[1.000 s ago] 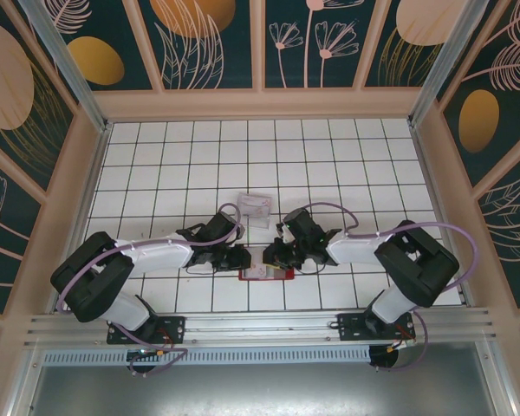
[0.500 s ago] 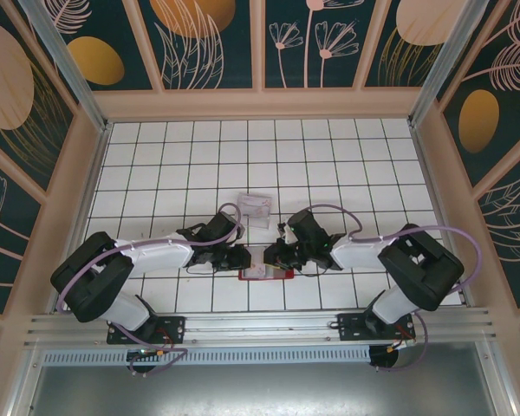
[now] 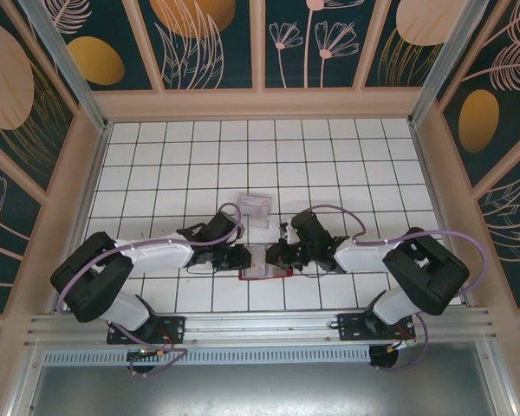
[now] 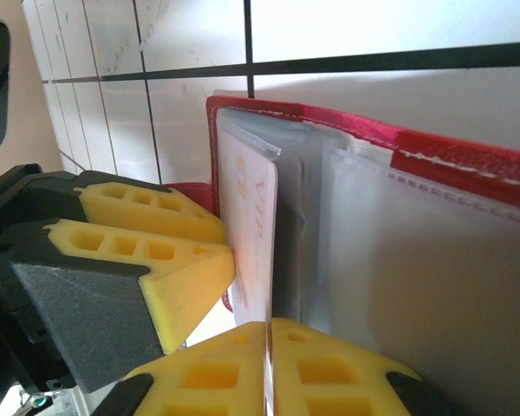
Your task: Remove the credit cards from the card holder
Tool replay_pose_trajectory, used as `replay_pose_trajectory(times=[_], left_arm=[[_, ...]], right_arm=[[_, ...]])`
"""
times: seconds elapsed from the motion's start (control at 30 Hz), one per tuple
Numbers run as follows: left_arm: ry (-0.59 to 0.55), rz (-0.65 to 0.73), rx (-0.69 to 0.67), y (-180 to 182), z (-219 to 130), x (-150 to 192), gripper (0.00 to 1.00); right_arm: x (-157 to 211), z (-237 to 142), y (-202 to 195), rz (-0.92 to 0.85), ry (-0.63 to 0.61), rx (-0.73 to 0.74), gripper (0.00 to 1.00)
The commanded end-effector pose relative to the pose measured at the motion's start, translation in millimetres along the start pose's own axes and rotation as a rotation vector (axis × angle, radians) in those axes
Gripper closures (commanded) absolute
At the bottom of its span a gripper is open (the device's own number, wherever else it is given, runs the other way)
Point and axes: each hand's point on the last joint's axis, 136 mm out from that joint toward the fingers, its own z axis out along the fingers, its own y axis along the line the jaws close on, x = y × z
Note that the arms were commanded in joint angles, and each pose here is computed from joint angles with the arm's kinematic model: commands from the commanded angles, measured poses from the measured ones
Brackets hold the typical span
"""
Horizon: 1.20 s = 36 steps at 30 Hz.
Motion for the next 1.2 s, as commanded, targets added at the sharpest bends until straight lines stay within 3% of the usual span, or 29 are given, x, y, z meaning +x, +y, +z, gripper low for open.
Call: replay_pose_trajectory(times=[0.0, 0.23, 0.67, 0.97, 1.17], left_arm=[[0.035, -0.033, -0.153, 36.7, 4.5, 14.7, 0.76], [0.031, -0.034, -0.158, 37.3, 3.1, 14.4, 0.76], [0.028, -0.038, -0.158, 37.0, 2.1, 13.8, 0.77], [0.029, -0.034, -0.153, 35.1, 2.9, 12.9, 0.77], [0.037, -0.037, -0.158, 37.7, 3.1, 15.8, 0.77]], right_arm=[[-6.2, -5.4, 16.5, -0.034, -0.027, -0.069, 0.91], [-7.9, -9.7, 12.5, -0.041, -0.045, -0.047, 0.98], [-8.5, -17.4, -16.7, -0.006, -0.05, 0.056, 1.0], [-10.8, -7.1, -4.8, -0.013, -0.023, -0.012, 0.84], [-9.2, -1.8, -12.5, 0.004, -0.011, 0.001, 0.83]])
